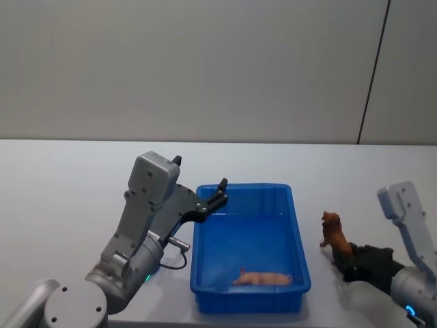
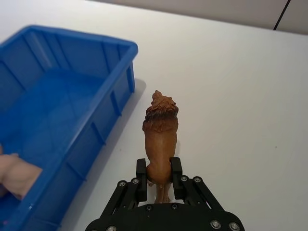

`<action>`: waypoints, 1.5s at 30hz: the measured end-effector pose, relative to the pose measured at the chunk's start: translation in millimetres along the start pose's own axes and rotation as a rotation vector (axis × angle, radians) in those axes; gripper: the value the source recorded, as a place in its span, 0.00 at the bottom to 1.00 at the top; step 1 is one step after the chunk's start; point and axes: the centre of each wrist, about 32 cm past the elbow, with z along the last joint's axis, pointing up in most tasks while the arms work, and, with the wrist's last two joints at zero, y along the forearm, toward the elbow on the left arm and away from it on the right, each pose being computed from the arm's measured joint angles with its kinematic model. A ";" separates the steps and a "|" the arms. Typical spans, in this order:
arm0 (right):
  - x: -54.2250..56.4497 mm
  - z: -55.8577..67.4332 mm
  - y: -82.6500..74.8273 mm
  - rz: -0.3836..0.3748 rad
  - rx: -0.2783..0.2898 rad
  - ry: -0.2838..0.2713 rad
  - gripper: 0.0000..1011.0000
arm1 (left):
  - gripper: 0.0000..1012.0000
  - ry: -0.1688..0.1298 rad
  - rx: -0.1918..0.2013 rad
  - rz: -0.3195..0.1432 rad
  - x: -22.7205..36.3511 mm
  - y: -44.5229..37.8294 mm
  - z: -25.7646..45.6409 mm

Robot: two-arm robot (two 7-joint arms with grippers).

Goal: Pick up the two dolls from the table and place them into the box.

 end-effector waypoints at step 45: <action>-59.4 64.0 -3.9 0.188 0.170 -0.029 0.61 | 0.99 0.000 0.000 0.000 0.0 0.0 0.0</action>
